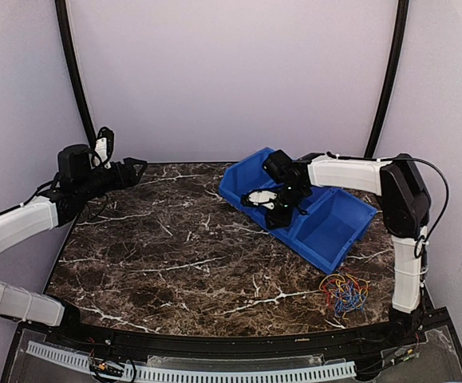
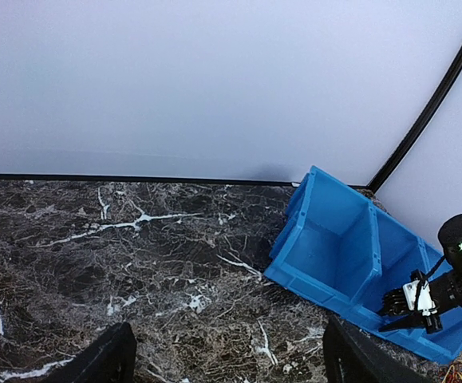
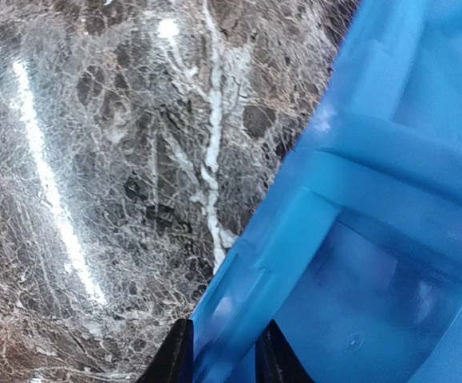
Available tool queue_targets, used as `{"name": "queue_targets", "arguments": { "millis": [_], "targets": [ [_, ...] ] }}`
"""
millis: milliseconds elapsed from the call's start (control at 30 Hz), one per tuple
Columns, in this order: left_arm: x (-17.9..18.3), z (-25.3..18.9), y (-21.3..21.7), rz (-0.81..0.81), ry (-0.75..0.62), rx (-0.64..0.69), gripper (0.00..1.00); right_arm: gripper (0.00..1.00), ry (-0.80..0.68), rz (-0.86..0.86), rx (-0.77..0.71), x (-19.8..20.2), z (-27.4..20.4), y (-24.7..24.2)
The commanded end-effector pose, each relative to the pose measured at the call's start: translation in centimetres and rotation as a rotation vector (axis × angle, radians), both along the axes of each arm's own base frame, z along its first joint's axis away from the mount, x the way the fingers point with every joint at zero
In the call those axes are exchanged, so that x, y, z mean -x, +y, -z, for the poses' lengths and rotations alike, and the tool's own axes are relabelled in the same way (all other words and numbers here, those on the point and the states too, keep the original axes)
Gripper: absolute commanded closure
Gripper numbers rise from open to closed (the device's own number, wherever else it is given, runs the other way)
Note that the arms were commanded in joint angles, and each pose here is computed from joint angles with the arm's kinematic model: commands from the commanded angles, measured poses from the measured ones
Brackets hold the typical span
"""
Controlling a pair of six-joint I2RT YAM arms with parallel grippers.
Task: Untangle the cables
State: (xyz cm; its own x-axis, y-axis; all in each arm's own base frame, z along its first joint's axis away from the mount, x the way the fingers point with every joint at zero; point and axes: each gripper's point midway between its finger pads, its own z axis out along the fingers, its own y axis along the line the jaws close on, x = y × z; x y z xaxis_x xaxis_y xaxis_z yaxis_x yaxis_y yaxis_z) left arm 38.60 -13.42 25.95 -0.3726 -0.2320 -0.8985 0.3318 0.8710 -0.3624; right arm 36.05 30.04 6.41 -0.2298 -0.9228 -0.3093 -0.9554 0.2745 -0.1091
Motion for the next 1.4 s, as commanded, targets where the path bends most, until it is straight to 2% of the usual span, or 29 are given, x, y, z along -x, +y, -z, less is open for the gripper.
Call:
{"name": "queue_targets", "arguments": {
  "millis": [0,267,333,433,533,667,867,900,933,967,1100,1200,1367],
  "targets": [
    [0.5,-1.7,-0.2,0.009,-0.05,0.019,0.16,0.78,-0.091,-0.116,-0.013,-1.5,-1.3,0.9],
    [0.4,-1.4,-0.1,0.002,-0.044,0.011,0.16,0.77,-0.204,-0.141,0.025,-5.1,-2.1,1.5],
    [0.4,-1.3,-0.1,-0.001,-0.043,0.008,0.16,0.71,-0.21,-0.122,0.016,-5.3,-3.0,1.5],
    [0.4,-1.2,0.0,-0.002,-0.041,0.007,0.16,0.53,-0.22,-0.102,-0.022,-4.5,-5.7,1.2],
    [0.3,-1.0,-0.2,0.004,-0.035,0.009,0.16,0.4,-0.24,-0.1,-0.094,-2.6,-9.3,0.6],
    [0.4,-0.6,-1.2,0.053,-0.02,0.023,0.16,0.31,-0.217,-0.096,-0.197,0.9,-12.5,-1.9],
    [2.2,-0.3,-5.5,0.236,-0.043,-0.042,0.16,0.26,0.019,-0.126,-0.234,9.1,-11.4,-8.4],
    [2.5,-0.3,-6.0,0.254,-0.045,-0.051,0.16,0.19,0.033,-0.13,-0.225,10.1,-10.8,-9.7],
    [3.1,-0.1,-7.0,0.289,-0.048,-0.065,0.16,0.05,0.039,-0.13,-0.218,11.2,-10.4,-10.9],
    [3.3,0.0,-7.4,0.303,-0.046,-0.07,0.16,0.02,0.037,-0.127,-0.216,12.2,-10.1,-12.0],
    [3.9,0.6,-9.2,0.38,-0.026,-0.069,0.16,0.01,0.05,-0.144,-0.176,16.1,-8.7,-15.6],
    [3.8,1.0,-9.6,0.401,-0.008,-0.065,0.16,0.01,0.107,-0.16,-0.086,18.6,-6.0,-18.1],
    [4.1,2.0,-10.3,0.426,0.016,-0.066,0.16,0.01,0.146,-0.209,0.017,20.9,-2.5,-20.2]
  ]
}}
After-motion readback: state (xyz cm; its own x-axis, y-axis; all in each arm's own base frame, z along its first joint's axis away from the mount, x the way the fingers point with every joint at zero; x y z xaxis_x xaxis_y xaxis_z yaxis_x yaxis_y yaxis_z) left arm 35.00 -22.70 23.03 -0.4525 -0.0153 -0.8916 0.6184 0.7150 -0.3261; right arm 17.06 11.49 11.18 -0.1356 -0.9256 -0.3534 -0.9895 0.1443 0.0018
